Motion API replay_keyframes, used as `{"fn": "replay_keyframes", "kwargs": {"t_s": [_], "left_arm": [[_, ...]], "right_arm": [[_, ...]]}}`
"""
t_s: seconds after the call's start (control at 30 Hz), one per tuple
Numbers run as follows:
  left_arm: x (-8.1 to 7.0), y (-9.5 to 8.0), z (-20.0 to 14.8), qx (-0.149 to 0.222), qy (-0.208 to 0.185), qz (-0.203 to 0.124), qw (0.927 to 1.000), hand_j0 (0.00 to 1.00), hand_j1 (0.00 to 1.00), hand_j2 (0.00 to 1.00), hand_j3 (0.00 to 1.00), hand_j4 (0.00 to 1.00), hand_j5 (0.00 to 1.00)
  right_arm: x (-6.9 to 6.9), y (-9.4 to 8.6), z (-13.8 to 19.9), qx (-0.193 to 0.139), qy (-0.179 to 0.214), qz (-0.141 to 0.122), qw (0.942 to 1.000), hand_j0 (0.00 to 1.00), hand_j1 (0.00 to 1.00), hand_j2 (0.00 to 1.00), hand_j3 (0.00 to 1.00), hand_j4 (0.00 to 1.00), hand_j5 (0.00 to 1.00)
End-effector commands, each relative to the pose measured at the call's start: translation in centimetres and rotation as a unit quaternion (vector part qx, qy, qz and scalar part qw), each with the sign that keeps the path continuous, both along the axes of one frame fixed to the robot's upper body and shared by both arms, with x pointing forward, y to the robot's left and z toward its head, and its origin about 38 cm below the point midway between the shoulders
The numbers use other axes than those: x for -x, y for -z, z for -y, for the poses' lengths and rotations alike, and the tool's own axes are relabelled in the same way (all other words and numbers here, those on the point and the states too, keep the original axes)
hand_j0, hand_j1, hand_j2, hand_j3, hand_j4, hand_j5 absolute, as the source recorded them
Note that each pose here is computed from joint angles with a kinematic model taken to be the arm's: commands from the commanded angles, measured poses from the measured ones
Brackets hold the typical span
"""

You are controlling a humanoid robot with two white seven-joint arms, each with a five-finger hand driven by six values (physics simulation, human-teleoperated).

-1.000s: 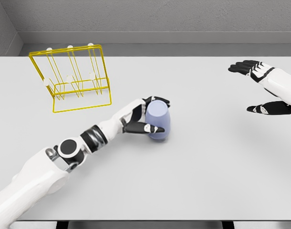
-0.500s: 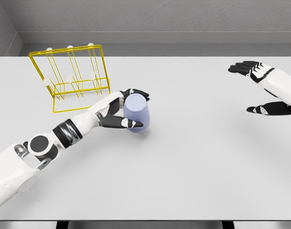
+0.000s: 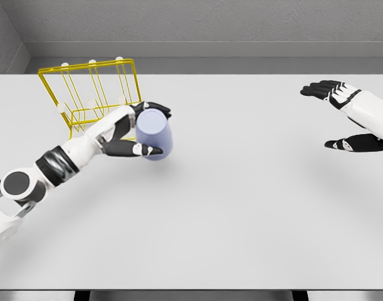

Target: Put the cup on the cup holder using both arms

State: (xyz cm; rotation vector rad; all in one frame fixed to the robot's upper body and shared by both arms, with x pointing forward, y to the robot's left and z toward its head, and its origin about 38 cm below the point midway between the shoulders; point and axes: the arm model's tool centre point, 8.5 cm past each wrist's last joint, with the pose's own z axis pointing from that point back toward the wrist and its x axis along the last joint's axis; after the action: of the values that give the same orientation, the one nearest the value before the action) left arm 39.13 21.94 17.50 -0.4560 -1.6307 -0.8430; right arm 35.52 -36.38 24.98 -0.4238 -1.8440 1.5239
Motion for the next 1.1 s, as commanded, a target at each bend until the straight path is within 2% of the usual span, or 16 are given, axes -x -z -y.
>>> {"fn": "replay_keyframes", "kwargs": {"t_s": [0.0, 0.27, 0.47, 0.8, 1.07], "left_arm": [[0.1, -0.9, -0.5, 0.0, 0.0, 0.011, 0.9999, 0.71, 0.71, 0.71, 0.71, 0.71, 0.71], [0.2, -2.1, -1.7, -0.005, -0.003, 0.029, 0.9996, 0.71, 0.71, 0.71, 0.71, 0.71, 0.71], [-0.2, -3.3, -3.1, -0.011, -0.019, 0.043, 0.9988, 0.71, 0.71, 0.71, 0.71, 0.71, 0.71], [-0.4, -5.2, -5.1, -0.005, -0.032, 0.064, 0.9974, 0.71, 0.71, 0.71, 0.71, 0.71, 0.71], [0.1, -6.4, -6.5, -0.003, -0.033, 0.073, 0.9967, 0.71, 0.71, 0.71, 0.71, 0.71, 0.71]], "right_arm": [[0.0, -0.1, 0.0, -0.004, 0.0, -0.001, 1.0, 1.0, 1.0, 1.0, 1.0, 1.0, 1.0], [0.0, -0.1, 0.1, -0.004, 0.001, -0.001, 1.0, 1.0, 1.0, 1.0, 1.0, 1.0, 1.0], [0.0, 0.0, 0.0, -0.003, 0.001, -0.001, 1.0, 1.0, 1.0, 1.0, 1.0, 1.0, 1.0], [0.0, 0.1, 0.0, -0.003, 0.0, -0.002, 1.0, 1.0, 1.0, 1.0, 1.0, 1.0, 1.0], [0.0, 0.0, 0.0, -0.004, -0.001, -0.001, 1.0, 1.0, 1.0, 1.0, 1.0, 1.0, 1.0]]}}
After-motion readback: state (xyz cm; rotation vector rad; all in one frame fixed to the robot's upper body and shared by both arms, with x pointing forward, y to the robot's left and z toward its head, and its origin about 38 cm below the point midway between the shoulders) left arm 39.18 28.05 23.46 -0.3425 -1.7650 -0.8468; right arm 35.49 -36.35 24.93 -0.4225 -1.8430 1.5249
